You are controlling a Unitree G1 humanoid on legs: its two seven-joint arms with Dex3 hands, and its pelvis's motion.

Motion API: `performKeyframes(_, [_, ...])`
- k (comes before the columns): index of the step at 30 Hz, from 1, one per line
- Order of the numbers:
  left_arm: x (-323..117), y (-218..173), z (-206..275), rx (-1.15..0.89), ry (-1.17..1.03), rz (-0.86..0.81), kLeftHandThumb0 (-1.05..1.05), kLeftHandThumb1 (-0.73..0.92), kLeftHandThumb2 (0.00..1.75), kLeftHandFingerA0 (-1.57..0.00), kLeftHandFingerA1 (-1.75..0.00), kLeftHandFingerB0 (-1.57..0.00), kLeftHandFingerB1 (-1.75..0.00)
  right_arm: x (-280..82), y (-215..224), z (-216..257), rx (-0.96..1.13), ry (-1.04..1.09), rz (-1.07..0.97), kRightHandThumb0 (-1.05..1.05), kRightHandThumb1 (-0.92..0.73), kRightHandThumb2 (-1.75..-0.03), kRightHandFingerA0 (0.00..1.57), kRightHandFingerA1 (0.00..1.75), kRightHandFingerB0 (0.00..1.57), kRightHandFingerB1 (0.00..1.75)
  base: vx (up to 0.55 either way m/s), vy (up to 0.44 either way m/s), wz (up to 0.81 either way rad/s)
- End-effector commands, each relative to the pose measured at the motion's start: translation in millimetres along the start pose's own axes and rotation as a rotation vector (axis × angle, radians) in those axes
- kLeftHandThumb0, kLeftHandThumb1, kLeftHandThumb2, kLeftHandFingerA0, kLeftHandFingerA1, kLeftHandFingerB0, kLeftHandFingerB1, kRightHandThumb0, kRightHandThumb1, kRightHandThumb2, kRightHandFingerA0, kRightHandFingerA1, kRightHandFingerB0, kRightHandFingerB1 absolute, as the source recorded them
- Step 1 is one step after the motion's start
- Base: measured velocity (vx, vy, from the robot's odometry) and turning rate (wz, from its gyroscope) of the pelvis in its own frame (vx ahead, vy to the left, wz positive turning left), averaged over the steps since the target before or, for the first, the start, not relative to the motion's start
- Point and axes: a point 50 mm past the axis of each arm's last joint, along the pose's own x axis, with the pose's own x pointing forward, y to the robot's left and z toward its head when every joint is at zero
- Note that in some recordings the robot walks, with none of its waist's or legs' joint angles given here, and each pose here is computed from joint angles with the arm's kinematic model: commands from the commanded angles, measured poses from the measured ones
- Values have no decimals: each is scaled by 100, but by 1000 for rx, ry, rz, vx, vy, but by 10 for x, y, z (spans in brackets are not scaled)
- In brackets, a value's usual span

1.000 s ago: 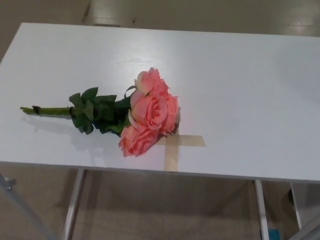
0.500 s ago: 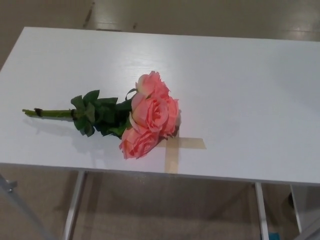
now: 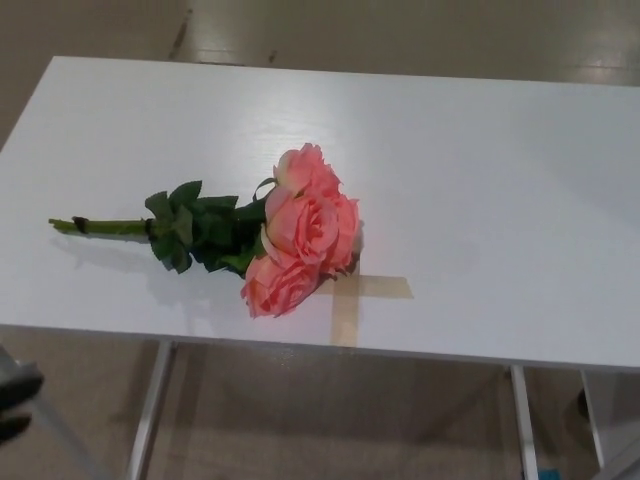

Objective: Use the left hand to pick up the rose and passes it to a human.

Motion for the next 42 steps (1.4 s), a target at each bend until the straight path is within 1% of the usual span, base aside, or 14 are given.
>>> performKeyframes(1, [162,379,1238,96,-591,104,-65,50,56,-32,-38,-30,-31,-1,-44,-6,-41,1,-17,-37,-62,-59,79,51,53,40,0,0,0])
performKeyframes(2, [161,378,1242,95,-590,104,-65,50,56,-32,-38,-30,-31,-1,-44,-6,-41,2,-17,-37,-62,-59,79,51,53,40,0,0,0])
performKeyframes(3, [373,422,1371,174,-576,100,-67,51,56,-30,-33,-29,-31,8,-50,36,-34,-3,-16,-43,-51,-81,72,63,48,53,0,0,0])
performKeyframes(12, [831,474,1436,246,-506,65,-69,51,58,-29,-32,-27,-30,16,-79,78,-27,-8,-25,-43,-51,-81,72,63,49,53,0,0,0])
performKeyframes(15, [1294,534,1429,325,-434,31,-66,54,57,-28,-31,-23,-29,29,-97,151,-28,-21,-32,-43,-51,-81,72,63,49,53,0,0,3])
performKeyframes(16, [1449,534,1456,344,-398,8,-71,46,75,-22,-40,-16,-37,31,-104,169,-26,-25,-39,-36,-62,-59,79,51,53,40,0,0,0])
performKeyframes(21, [1570,532,1462,351,-380,-13,-71,46,76,-22,-40,-15,-37,32,-105,170,-25,-25,-41,-36,-62,-59,79,51,53,41,0,0,0])
performKeyframes(33, [2184,316,1420,587,-180,-141,-72,45,75,-19,-39,-10,-35,41,-145,240,-10,-42,-47,-36,-62,-59,79,51,53,41,0,0,0])
performKeyframes(34, [2285,234,1353,633,-89,-212,-35,19,83,0,-47,0,-48,45,-157,272,-10,-45,-46,-36,-62,-59,80,51,54,41,0,0,0])
performKeyframes(35, [2315,214,1368,640,-69,-231,-76,45,74,-9,-34,-5,-30,46,-172,286,-8,-48,-48,-37,-62,-59,79,51,54,41,0,0,0])
performKeyframes(36, [2345,188,1379,667,-34,-263,-65,41,80,-4,-31,-4,-29,48,-171,292,-9,-48,-47,-37,-62,-59,79,50,53,41,0,0,0])
performKeyframes(38, [2357,186,1381,672,-26,-267,-65,41,80,-4,-31,-4,-29,48,-171,292,-9,-48,-47,-37,-62,-59,79,50,53,41,0,0,0])
performKeyframes(39, [2386,162,1393,695,2,-298,-62,37,80,0,-19,0,-24,48,-171,293,-9,-48,-46,-42,-51,-80,71,62,49,53,0,0,0])
performKeyframes(42, [2469,99,1412,722,90,-371,-58,36,77,0,-16,0,-22,49,-171,301,-15,-49,-42,-42,-51,-80,71,62,49,53,0,0,0])
